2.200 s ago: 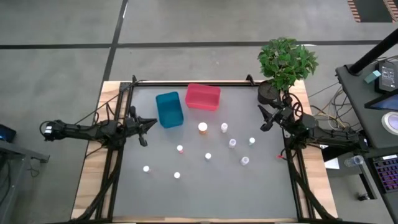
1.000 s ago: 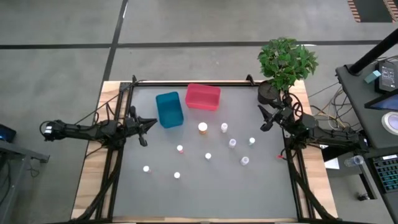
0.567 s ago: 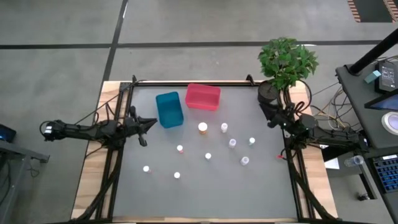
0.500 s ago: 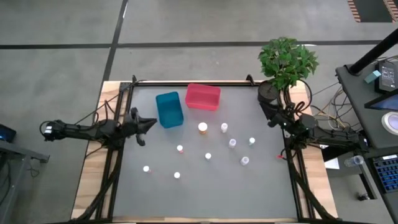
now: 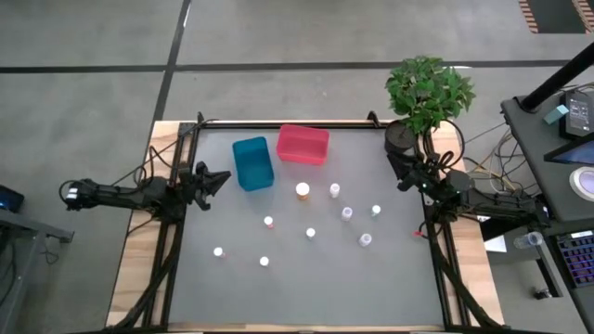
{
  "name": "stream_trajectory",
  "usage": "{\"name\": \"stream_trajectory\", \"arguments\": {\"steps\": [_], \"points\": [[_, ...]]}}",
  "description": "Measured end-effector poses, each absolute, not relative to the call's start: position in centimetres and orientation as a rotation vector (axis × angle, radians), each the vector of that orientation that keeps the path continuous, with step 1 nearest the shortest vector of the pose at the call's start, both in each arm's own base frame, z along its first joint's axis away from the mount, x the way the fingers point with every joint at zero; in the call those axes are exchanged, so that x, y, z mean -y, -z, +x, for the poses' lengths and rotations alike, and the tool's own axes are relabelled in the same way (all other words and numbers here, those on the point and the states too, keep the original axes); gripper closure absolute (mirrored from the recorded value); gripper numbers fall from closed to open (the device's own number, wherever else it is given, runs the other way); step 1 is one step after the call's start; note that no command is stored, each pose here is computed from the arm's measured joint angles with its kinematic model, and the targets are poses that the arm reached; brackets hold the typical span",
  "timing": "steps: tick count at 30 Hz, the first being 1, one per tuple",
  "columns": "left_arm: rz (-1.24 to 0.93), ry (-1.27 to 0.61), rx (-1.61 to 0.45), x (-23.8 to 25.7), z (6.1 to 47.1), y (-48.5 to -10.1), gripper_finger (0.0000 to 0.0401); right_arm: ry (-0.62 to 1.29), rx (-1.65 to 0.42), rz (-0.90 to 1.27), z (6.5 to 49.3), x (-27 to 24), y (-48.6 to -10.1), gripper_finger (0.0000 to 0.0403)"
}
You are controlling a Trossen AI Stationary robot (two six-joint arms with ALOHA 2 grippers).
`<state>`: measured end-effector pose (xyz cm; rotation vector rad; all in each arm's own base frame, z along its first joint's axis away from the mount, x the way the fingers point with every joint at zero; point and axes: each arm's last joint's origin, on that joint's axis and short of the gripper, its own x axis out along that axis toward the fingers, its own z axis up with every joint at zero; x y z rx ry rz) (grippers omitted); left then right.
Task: Pick and place medicine bottles into bin by pill shape (circle, oval)
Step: Put the orange capsule bottle into the red bin
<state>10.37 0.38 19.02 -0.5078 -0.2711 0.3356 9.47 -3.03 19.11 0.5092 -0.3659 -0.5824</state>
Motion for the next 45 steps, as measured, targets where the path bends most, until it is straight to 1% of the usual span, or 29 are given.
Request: {"name": "stream_trajectory", "arguments": {"steps": [4, 8, 11, 14, 19, 23, 27, 29, 33, 34, 40, 45], "points": [[-0.498, -0.335, 0.297, -0.4, 10.3, -19.3, 0.0391, 0.582, 0.365, 0.507, 9.5, 3.0, -19.1, 0.0218], [-0.487, -0.394, 0.344, -0.6, 10.2, -19.7, 0.0391, 0.601, 0.328, 0.390, 9.5, 3.0, -19.1, 0.0218], [-0.498, -0.446, 0.384, -0.7, 10.3, -20.0, 0.0391, 0.627, 0.307, 0.342, 9.5, 3.1, -19.1, 0.0218], [-0.472, -0.502, 0.420, -0.8, 10.3, -20.3, 0.0391, 0.734, 0.319, 0.315, 9.4, 3.4, -19.1, 0.0218], [-0.329, -0.529, 0.478, -0.9, 10.3, -21.3, 0.0391, 0.998, 0.402, 0.320, 8.7, 3.8, -19.6, 0.0218], [-0.228, -0.552, 0.534, -0.9, 10.2, -22.1, 0.0391, 1.058, 0.422, 0.250, 8.3, 3.9, -20.2, 0.0218], [-0.167, -0.564, 0.543, -0.8, 10.4, -22.3, 0.0391, 1.090, 0.327, 0.082, 8.3, 3.9, -20.3, 0.0218], [-0.152, -0.566, 0.529, -0.8, 10.7, -22.4, 0.0391, 1.069, 0.307, 0.053, 8.4, 3.8, -20.2, 0.0218], [-0.113, -0.568, 0.506, -0.7, 11.4, -23.3, 0.0391, 0.853, 0.321, 0.047, 9.2, 3.5, -20.7, 0.0220], [-0.093, -0.566, 0.499, -0.7, 11.6, -23.5, 0.0391, 0.824, 0.325, 0.058, 9.3, 3.5, -20.9, 0.0223], [0.020, -0.588, 0.480, -0.6, 12.5, -25.6, 0.0391, 0.781, 0.274, 0.063, 10.5, 3.6, -23.7, 0.0246], [0.131, -0.622, 0.471, -0.5, 13.0, -27.3, 0.0391, 0.707, 0.116, -0.014, 13.3, 3.9, -25.7, 0.0265]]}}
